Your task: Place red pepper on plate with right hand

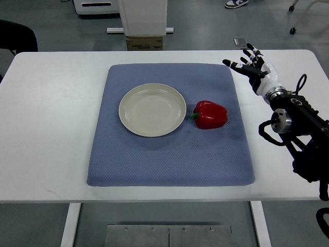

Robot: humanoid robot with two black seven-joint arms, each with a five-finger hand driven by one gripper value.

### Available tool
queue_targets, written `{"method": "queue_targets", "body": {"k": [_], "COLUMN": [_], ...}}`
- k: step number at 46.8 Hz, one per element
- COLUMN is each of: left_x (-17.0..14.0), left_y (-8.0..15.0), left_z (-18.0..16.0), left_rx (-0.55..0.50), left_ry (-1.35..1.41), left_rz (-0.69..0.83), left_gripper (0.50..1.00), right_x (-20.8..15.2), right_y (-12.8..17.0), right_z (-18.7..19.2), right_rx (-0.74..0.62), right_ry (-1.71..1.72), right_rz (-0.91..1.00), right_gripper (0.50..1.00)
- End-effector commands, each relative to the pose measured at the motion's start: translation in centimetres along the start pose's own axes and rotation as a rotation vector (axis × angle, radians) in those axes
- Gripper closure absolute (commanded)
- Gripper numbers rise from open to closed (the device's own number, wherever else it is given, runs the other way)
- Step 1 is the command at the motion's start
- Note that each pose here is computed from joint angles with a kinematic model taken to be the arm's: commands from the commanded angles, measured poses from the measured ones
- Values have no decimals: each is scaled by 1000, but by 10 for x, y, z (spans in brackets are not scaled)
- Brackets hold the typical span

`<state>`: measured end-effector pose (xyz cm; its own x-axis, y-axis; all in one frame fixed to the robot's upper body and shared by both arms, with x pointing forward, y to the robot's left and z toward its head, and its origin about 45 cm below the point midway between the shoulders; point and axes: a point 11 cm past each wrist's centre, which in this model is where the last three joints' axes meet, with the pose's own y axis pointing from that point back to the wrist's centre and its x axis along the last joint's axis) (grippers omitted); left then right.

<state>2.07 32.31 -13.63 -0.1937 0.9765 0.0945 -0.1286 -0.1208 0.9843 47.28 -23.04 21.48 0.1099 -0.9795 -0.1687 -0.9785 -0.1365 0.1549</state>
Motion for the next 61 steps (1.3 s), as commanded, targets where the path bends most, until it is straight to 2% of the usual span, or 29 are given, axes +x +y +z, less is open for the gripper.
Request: {"method": "queue_targets", "body": {"k": [1, 27, 42, 53, 61], "left_x": [0, 0, 0, 0, 0], "left_y": [0, 0, 0, 0, 0], "left_z": [0, 0, 0, 0, 0], "left_rx": [0, 0, 0, 1, 1], "left_ry": [0, 0, 0, 0, 0], "left_rz": [0, 0, 0, 0, 0], "left_gripper": [500, 500, 500, 500, 500], "right_x": [-5, -21, -24, -12, -20], "right_y": [1, 1, 3, 9, 20], "right_z": [4, 12, 1, -14, -21], "right_rx": [-8, -30, -21, -38, -43], "right_ry": [14, 59, 83, 274, 405], "right_rz": [-15, -65, -190, -278, -391], "right_gripper": [500, 500, 500, 502, 505]}}
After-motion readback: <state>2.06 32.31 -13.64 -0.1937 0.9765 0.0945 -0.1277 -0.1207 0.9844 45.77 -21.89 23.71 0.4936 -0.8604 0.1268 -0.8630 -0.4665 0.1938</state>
